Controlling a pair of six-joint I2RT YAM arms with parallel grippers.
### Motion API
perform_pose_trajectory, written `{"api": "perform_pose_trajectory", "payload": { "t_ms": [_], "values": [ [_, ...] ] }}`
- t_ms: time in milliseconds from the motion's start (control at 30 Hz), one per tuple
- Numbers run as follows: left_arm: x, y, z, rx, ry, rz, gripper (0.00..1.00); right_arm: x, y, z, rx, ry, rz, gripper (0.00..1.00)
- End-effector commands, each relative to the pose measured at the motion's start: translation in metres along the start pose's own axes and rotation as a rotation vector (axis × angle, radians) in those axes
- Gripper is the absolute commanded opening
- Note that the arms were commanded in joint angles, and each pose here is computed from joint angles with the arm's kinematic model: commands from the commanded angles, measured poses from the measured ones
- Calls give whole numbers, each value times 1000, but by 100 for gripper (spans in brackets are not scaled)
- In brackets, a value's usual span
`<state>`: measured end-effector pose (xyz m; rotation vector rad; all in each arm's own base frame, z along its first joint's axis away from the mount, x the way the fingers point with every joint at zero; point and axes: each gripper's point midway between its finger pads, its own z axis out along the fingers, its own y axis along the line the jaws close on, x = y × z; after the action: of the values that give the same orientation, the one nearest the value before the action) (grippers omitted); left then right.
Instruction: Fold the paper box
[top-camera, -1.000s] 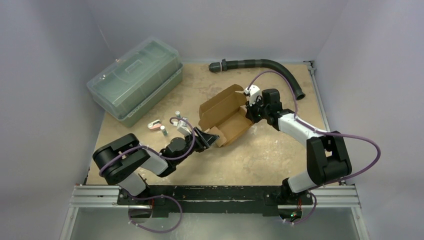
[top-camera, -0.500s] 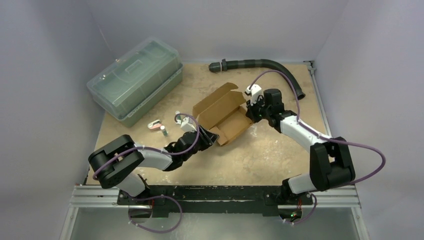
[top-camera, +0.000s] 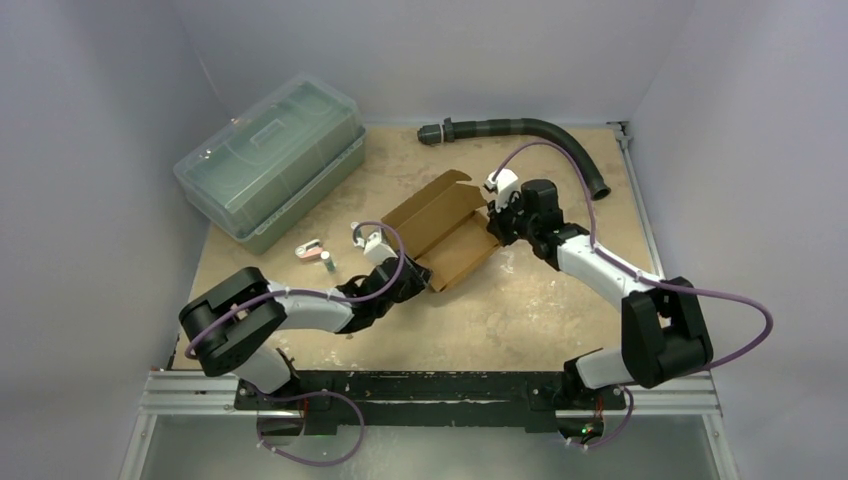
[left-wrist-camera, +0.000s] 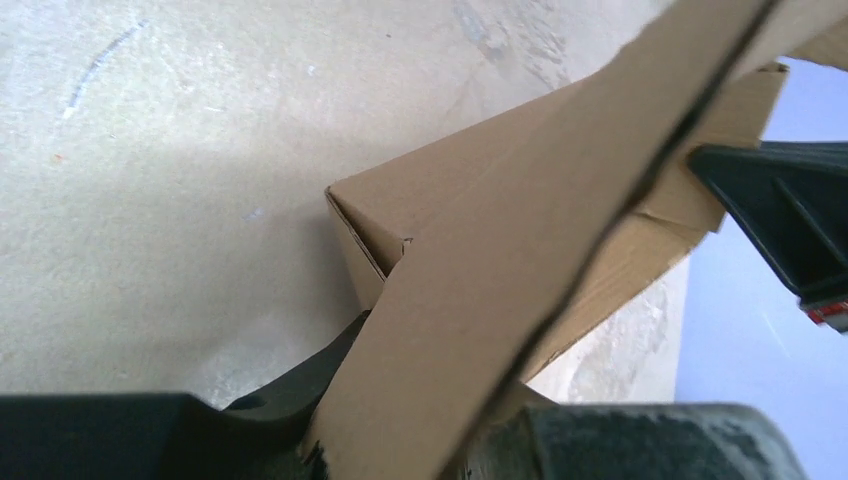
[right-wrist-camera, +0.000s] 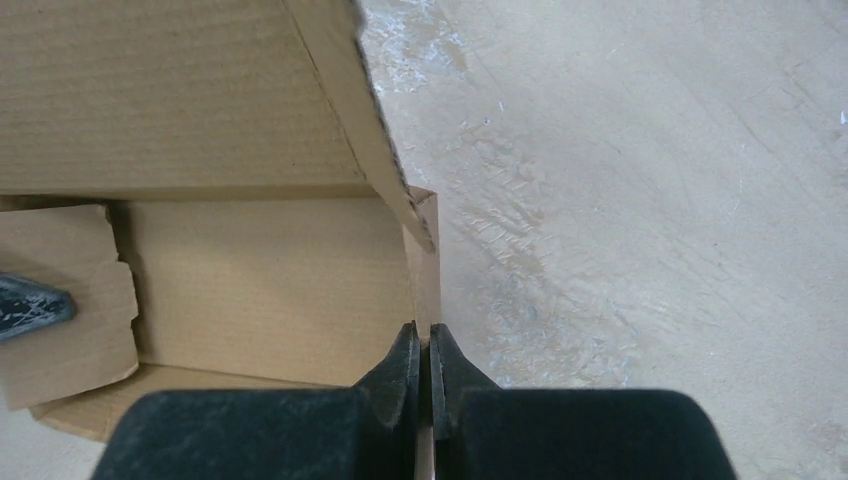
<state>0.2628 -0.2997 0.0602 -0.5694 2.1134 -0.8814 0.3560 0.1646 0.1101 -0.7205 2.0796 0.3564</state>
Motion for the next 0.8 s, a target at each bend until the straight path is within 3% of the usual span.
{"api": "perform_pose_trajectory", "payload": {
  "t_ms": [0,167,367,467,600,767],
  "values": [
    [-4,5,10,-96,-32,9,21,-22,9,-4,-5,-76,-17,0],
    [4,26,20,-255,-8,46,16,-26,15,-5,-2,-89,-45,0],
    [7,32,27,-309,4,121,0,-31,24,-7,-36,-105,-55,0],
    [2,31,29,-317,-15,152,0,-31,32,-9,-70,-111,-58,0],
    [-6,29,31,-330,-40,196,0,-30,39,-8,-108,-105,-63,16],
    [-10,23,32,-316,-54,230,0,-37,46,-15,-144,-124,-84,44]
  ]
}}
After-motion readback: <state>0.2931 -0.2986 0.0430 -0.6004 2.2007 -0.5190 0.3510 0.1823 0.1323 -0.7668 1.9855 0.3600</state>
